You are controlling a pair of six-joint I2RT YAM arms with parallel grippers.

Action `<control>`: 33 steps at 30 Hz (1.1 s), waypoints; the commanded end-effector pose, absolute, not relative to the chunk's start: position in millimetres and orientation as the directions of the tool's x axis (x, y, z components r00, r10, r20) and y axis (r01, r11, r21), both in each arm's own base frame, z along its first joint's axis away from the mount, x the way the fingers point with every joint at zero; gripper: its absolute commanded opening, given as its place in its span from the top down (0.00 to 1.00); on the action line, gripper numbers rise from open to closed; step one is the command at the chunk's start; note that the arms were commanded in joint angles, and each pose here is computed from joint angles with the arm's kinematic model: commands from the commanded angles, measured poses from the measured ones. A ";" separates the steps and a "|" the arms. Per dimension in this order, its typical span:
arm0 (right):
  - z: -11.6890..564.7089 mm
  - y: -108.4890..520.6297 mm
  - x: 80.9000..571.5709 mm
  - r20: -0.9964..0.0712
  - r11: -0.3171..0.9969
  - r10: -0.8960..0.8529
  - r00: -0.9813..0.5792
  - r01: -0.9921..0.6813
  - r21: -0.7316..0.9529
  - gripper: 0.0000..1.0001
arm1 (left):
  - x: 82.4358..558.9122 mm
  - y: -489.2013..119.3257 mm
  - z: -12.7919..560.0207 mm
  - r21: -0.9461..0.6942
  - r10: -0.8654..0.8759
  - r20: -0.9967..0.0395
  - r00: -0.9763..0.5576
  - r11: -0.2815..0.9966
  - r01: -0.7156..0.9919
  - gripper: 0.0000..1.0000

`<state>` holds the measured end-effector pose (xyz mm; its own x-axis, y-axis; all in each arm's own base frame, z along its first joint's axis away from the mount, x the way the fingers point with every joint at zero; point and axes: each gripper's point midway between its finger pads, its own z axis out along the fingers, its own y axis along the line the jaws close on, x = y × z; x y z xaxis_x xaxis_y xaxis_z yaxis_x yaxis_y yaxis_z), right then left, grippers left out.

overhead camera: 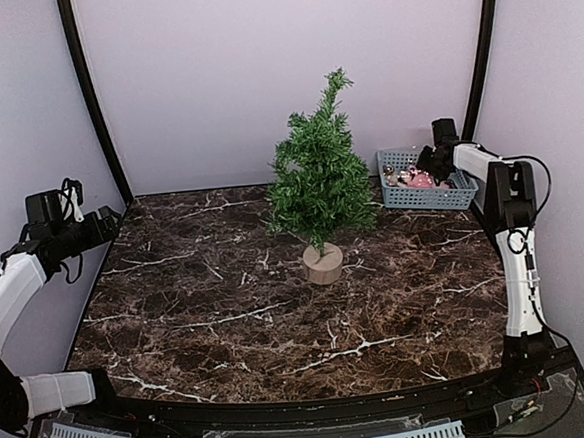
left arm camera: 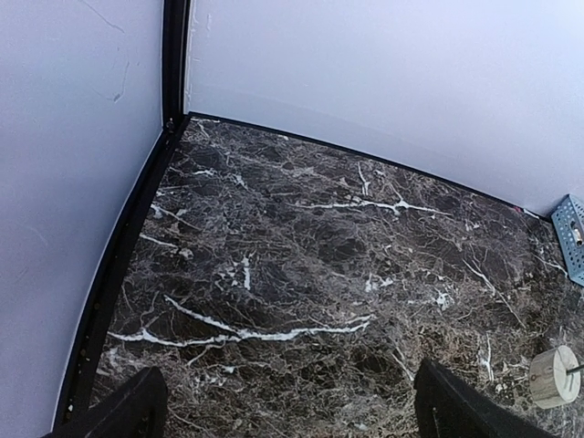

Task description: Decorate the small christmas tree

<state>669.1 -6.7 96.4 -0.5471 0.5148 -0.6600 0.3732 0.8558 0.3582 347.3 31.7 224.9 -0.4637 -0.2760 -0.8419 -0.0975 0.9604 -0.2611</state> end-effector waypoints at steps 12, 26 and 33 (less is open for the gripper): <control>237.6 -8.3 674.1 -0.788 0.852 0.523 -0.326 0.167 0.496 1.00 | 341.7 36.0 246.5 -0.230 -0.246 -0.883 -0.400 0.969 -0.088 0.03; 421.0 11.7 529.4 -0.896 0.900 0.421 -0.141 -0.062 0.432 1.00 | 337.6 -6.9 266.8 -0.273 -0.208 -0.916 -0.344 0.950 0.152 0.08; 500.2 39.6 454.7 -0.919 0.887 0.386 -0.079 -0.243 0.393 1.00 | 322.5 -70.1 272.8 -0.184 -0.068 -0.943 -0.326 0.922 0.340 0.09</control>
<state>487.6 16.6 471.5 -0.0813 0.4184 -0.9046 -0.1204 0.8968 0.4257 335.6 -31.3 257.7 -0.3878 -0.1653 -0.9068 0.1934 0.9473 -0.2554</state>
